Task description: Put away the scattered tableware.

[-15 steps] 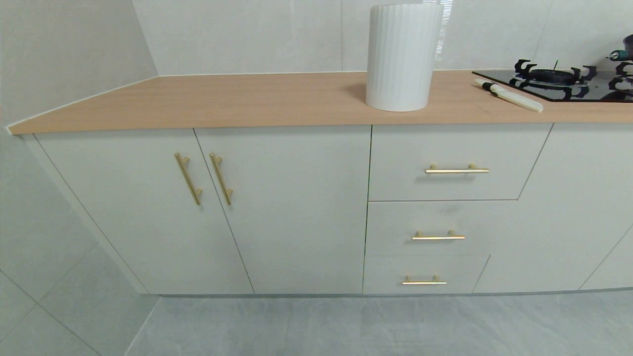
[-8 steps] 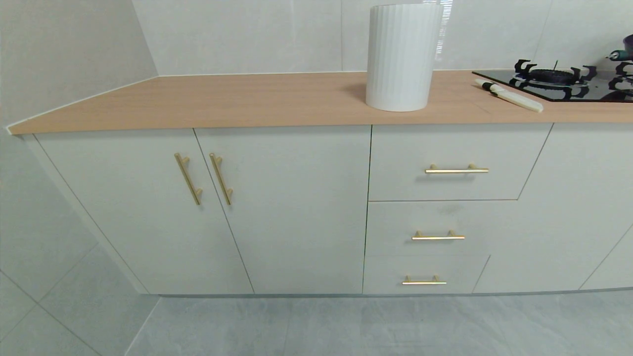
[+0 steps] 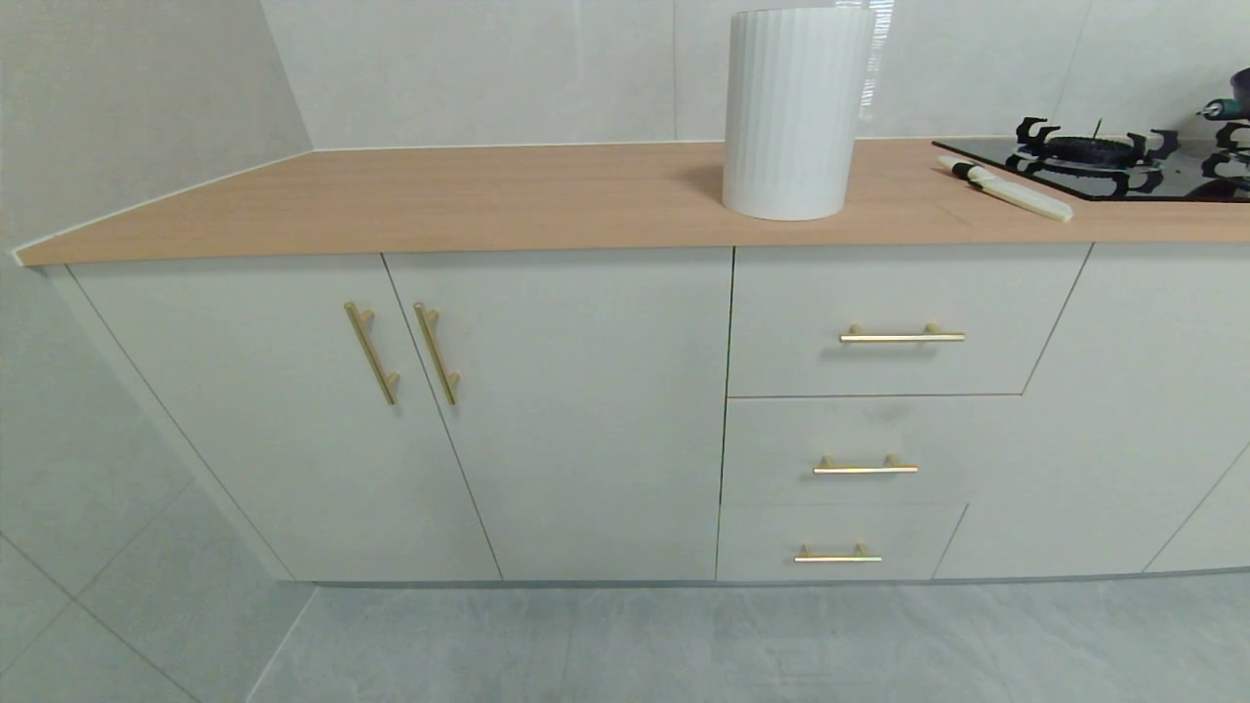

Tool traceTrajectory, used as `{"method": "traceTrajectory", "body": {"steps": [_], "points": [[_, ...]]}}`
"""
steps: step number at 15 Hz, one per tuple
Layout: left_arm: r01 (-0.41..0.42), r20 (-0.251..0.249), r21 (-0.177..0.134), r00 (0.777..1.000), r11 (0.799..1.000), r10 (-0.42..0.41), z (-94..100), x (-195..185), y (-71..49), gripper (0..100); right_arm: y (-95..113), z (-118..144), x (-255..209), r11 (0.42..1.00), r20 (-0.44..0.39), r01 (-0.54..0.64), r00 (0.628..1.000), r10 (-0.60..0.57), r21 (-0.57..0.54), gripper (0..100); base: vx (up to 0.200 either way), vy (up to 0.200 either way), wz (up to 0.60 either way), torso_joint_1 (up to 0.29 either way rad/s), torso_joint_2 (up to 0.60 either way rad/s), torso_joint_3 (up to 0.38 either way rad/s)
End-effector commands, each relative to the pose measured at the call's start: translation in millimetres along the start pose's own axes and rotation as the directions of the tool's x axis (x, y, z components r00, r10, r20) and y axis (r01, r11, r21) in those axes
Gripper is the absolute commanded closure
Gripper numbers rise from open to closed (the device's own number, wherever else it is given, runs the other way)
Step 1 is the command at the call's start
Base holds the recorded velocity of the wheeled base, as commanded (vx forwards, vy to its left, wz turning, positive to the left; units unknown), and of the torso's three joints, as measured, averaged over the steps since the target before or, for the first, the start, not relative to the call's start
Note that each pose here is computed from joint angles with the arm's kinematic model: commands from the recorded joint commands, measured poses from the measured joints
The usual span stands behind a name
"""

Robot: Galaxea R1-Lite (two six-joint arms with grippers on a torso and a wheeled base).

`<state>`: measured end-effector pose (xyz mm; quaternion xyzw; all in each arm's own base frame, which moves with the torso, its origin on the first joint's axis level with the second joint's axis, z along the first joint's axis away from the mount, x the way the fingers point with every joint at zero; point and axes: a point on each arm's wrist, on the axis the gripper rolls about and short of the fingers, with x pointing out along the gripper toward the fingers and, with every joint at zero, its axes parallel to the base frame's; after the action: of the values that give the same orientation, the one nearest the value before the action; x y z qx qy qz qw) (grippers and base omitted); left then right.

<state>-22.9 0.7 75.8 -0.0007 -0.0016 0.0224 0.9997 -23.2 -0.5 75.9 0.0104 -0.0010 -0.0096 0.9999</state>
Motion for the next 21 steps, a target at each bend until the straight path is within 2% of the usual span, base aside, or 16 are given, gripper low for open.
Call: {"method": "traceTrajectory", "body": {"steps": [1,21], "points": [[-0.001,0.000,0.000,1.000,1.000,0.001,0.0,0.0,0.0,0,0.0,-0.1,0.2,1.000,-0.003,-0.001,1.000,0.001,-0.001,0,0.200,0.000,0.00,-0.002,0.01,0.002],[-0.001,0.000,-0.002,1.000,1.000,0.001,0.0,0.0,0.0,0,0.1,0.1,0.2,1.000,-0.002,-0.004,1.000,0.004,-0.002,0,0.200,0.000,0.00,0.001,0.00,0.003]]}}
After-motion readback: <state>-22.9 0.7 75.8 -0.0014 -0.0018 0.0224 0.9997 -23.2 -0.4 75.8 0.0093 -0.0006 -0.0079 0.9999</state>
